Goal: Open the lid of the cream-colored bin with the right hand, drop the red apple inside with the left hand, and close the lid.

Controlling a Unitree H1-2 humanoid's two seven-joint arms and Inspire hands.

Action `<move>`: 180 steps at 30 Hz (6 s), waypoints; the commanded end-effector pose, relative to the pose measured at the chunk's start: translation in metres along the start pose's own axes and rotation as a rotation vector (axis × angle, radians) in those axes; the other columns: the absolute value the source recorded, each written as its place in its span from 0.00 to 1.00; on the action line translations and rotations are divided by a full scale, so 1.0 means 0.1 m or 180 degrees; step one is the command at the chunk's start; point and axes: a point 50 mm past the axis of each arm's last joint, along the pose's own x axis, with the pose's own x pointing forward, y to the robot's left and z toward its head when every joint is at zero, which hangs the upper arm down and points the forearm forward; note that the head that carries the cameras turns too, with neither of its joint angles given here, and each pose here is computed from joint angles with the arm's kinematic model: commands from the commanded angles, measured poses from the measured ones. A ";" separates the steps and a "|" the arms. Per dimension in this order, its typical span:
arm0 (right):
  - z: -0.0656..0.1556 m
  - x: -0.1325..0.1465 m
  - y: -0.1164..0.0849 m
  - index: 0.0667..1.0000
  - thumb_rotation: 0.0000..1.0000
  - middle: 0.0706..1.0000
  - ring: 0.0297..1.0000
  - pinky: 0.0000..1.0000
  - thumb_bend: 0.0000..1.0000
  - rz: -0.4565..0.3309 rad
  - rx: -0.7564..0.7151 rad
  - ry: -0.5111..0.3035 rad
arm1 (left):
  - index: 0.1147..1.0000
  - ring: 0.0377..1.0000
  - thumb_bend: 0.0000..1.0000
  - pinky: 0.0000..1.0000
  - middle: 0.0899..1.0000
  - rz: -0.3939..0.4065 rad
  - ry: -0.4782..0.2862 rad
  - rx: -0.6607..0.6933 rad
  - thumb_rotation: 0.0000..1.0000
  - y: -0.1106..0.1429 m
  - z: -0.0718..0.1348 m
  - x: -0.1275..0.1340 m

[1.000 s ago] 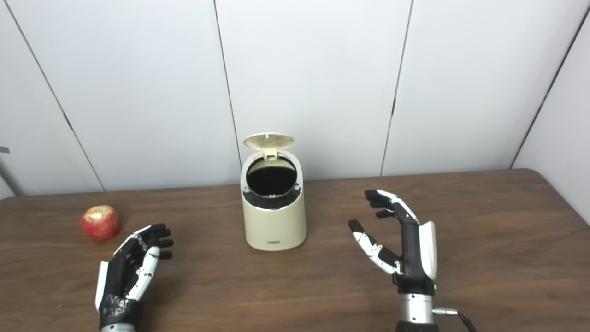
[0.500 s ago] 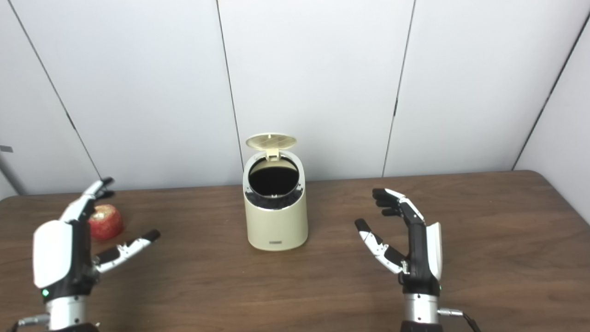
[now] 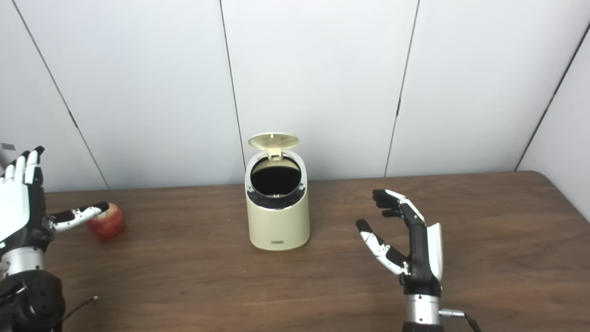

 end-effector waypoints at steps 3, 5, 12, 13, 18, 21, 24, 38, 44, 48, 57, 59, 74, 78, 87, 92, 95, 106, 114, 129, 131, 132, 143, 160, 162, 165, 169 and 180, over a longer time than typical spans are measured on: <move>0.07 0.03 0.00 0.66 0.36 0.65 0.65 0.59 0.30 -0.0023 0.0053 -0.0093 | 0.90 0.89 1.00 0.81 0.90 -0.0035 -0.0027 0.0010 0.33 0.07 0.02 0.27; 0.06 0.03 0.00 0.66 0.35 0.65 0.65 0.59 0.30 -0.0016 0.0040 -0.0086 | 0.90 0.88 1.00 0.78 0.90 -0.0190 0.0022 0.0009 0.32 -0.04 -0.03 0.27; 0.04 0.03 -0.03 0.65 0.35 0.66 0.66 0.58 0.28 0.0027 -0.0006 -0.0068 | 0.91 0.89 1.00 0.78 0.91 -0.0669 0.0421 -0.0203 0.32 -0.37 -0.24 0.21; 0.03 0.03 -0.03 0.65 0.36 0.66 0.66 0.58 0.28 0.0027 0.0004 -0.0052 | 0.91 0.89 1.00 0.77 0.91 -0.0717 0.0455 -0.0285 0.31 -0.40 -0.27 0.20; 0.01 0.03 -0.08 0.66 0.34 0.66 0.65 0.57 0.29 0.0036 -0.0019 -0.0021 | 0.94 0.89 1.00 0.73 0.93 -0.0983 0.0585 -0.0630 0.41 -0.48 -0.35 0.18; 0.00 0.04 -0.10 0.66 0.32 0.65 0.64 0.56 0.29 0.0036 -0.0049 -0.0029 | 0.95 0.89 1.00 0.73 0.94 -0.1066 0.0660 -0.0734 0.45 -0.52 -0.40 0.16; 0.00 0.04 -0.11 0.65 0.28 0.64 0.63 0.54 0.28 0.0034 -0.0046 -0.0025 | 0.94 0.88 1.00 0.73 0.92 -0.1078 0.0708 -0.0734 0.45 -0.58 -0.45 0.17; 0.02 0.03 -0.12 0.64 0.26 0.64 0.63 0.55 0.28 0.0043 -0.0016 -0.0016 | 0.94 0.87 1.00 0.69 0.92 -0.1205 0.0834 -0.0724 0.39 -0.72 -0.46 0.35; 0.02 0.02 -0.12 0.65 0.25 0.65 0.63 0.55 0.29 0.0047 0.0007 0.0004 | 0.90 0.86 1.00 0.70 0.91 -0.1337 0.0661 -0.0861 0.36 -0.78 -0.34 0.32; 0.01 0.01 -0.13 0.65 0.24 0.64 0.63 0.55 0.28 0.0045 -0.0005 -0.0010 | 0.87 0.85 1.00 0.72 0.89 -0.1501 0.0469 -0.0747 0.33 -0.84 -0.27 0.30; 0.01 0.01 -0.15 0.65 0.25 0.65 0.64 0.56 0.28 0.0065 -0.0004 -0.0004 | 0.81 0.77 1.00 0.67 0.81 -0.1895 0.0021 -0.0174 0.26 -0.96 -0.09 0.28; 0.01 0.02 -0.15 0.65 0.24 0.65 0.64 0.55 0.28 0.0071 -0.0020 -0.0022 | 0.80 0.77 1.00 0.66 0.81 -0.1945 -0.0054 -0.0041 0.26 -0.98 -0.04 0.29; 0.07 0.00 -0.14 0.65 0.25 0.64 0.62 0.53 0.27 0.0101 -0.0025 0.0020 | 0.51 0.30 0.62 0.24 0.39 -0.1552 -0.0216 0.1385 0.02 -1.20 0.11 0.30; 0.06 0.00 -0.14 0.65 0.25 0.64 0.62 0.54 0.27 0.0100 -0.0021 0.0026 | 0.46 0.35 0.50 0.27 0.45 -0.1369 -0.0310 0.1594 0.00 -1.26 0.05 0.29; 0.07 0.01 -0.12 0.65 0.26 0.64 0.62 0.53 0.27 0.0115 -0.0010 0.0026 | 0.44 0.37 0.50 0.28 0.47 -0.1397 -0.0279 0.1537 0.00 -1.22 0.09 0.34; 0.07 0.01 -0.11 0.65 0.25 0.64 0.63 0.55 0.27 0.0125 -0.0042 0.0013 | 0.46 0.36 0.50 0.27 0.46 -0.1412 -0.0337 0.1438 0.00 -1.20 0.15 0.29; 0.08 0.00 -0.10 0.64 0.25 0.65 0.63 0.55 0.27 0.0104 0.0007 0.0042 | 0.46 0.36 0.50 0.27 0.45 -0.1365 -0.0513 0.1406 0.00 -1.14 0.30 0.24; 0.09 0.00 -0.05 0.65 0.28 0.64 0.63 0.54 0.27 0.0110 -0.0010 0.0028 | 0.45 0.33 0.50 0.21 0.40 -0.1031 -0.1525 0.0419 0.00 -0.52 1.29 -0.13; 0.10 0.01 0.01 0.65 0.27 0.65 0.63 0.54 0.27 0.0123 -0.0031 0.0032 | 0.47 0.32 0.49 0.20 0.38 -0.0750 -0.2232 -0.0199 0.00 -0.25 1.73 -0.54; 0.08 0.02 0.08 0.65 0.35 0.66 0.64 0.56 0.28 0.0101 -0.0036 -0.0021 | 0.47 0.33 0.49 0.21 0.41 -0.0450 -0.2816 -0.0670 0.00 0.09 2.22 -1.01; 0.08 0.02 0.08 0.65 0.37 0.66 0.64 0.56 0.28 0.0102 -0.0062 -0.0006 | 0.47 0.34 0.50 0.22 0.42 -0.0384 -0.2859 -0.0676 0.00 0.15 2.26 -1.04; 0.08 0.02 0.09 0.65 0.38 0.66 0.64 0.56 0.28 0.0104 -0.0072 -0.0004 | 0.46 0.35 0.50 0.24 0.42 -0.0352 -0.2879 -0.0671 0.00 0.17 2.28 -1.04; 0.08 0.03 0.14 0.65 0.28 0.66 0.65 0.57 0.26 0.0086 -0.0044 -0.0022 | 0.47 0.39 0.47 0.32 0.44 0.0046 -0.3048 -0.0733 0.00 0.20 2.32 -0.95; 0.08 0.01 0.16 0.65 0.27 0.65 0.64 0.56 0.27 0.0044 -0.0031 -0.0042 | 0.47 0.38 0.47 0.33 0.42 0.0100 -0.2969 -0.0736 0.00 -0.23 2.42 -0.49; 0.07 0.01 0.16 0.65 0.29 0.66 0.64 0.57 0.27 0.0043 -0.0038 -0.0031 | 0.47 0.38 0.47 0.34 0.42 0.0085 -0.2955 -0.0730 0.00 -0.28 2.43 -0.45; 0.08 0.00 0.17 0.65 0.31 0.65 0.64 0.56 0.27 0.0042 -0.0036 -0.0037 | 0.47 0.38 0.47 0.34 0.42 0.0049 -0.2921 -0.0709 0.00 -0.37 2.46 -0.38; 0.09 0.00 0.17 0.65 0.31 0.66 0.65 0.57 0.27 0.0041 -0.0031 -0.0026 | 0.47 0.38 0.47 0.31 0.41 0.0049 -0.2873 -0.0693 0.00 -0.45 2.50 -0.32; 0.12 0.01 0.18 0.65 0.31 0.66 0.64 0.56 0.27 0.0052 -0.0050 -0.0047 | 0.47 0.37 0.47 0.30 0.40 -0.0075 -0.2694 -0.0658 0.00 -0.66 2.57 -0.26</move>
